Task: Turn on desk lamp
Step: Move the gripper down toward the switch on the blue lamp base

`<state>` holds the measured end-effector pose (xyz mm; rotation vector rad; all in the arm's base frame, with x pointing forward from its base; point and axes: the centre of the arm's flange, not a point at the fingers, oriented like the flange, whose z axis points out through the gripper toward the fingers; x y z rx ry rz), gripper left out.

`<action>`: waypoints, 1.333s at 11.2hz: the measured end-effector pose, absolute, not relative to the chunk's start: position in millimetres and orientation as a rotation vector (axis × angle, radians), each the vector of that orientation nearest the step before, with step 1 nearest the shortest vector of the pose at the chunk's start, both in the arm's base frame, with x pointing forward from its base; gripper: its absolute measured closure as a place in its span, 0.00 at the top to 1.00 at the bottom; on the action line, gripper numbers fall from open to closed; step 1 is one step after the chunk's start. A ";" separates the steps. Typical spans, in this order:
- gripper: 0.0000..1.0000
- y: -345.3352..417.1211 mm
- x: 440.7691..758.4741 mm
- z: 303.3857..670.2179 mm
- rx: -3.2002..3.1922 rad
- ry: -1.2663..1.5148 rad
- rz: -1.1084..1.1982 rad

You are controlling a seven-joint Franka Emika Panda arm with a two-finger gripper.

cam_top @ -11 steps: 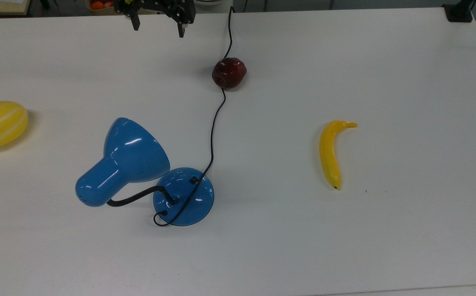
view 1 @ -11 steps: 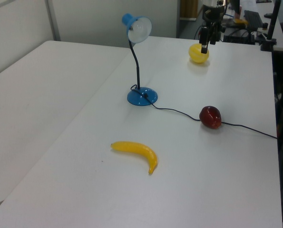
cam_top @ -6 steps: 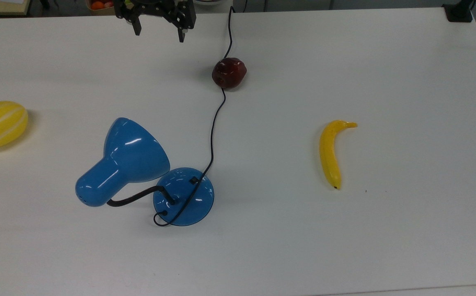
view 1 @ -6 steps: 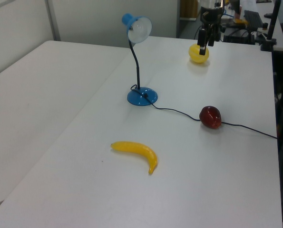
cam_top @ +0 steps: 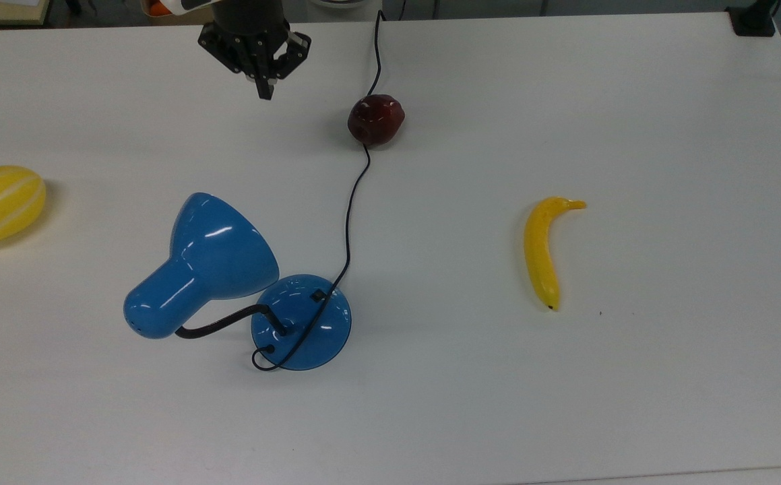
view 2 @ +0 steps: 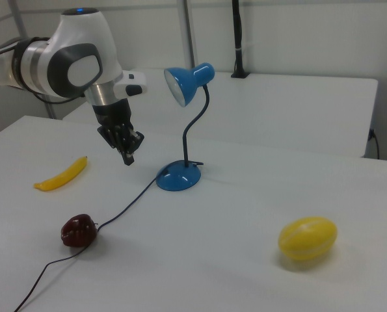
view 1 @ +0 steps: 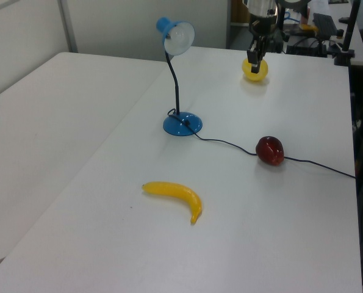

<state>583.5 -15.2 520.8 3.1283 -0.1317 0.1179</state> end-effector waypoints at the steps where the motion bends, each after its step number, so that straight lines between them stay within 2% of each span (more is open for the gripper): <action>1: 0.01 -14.7 589.7 516.0 3.131 -0.133 0.150; 7: 0.01 0.1 641.6 475.4 3.120 -0.269 0.307; 10: 0.01 4.0 677.5 436.8 3.103 -0.449 0.426; 15: 0.01 29.6 722.6 384.3 3.012 -0.684 0.448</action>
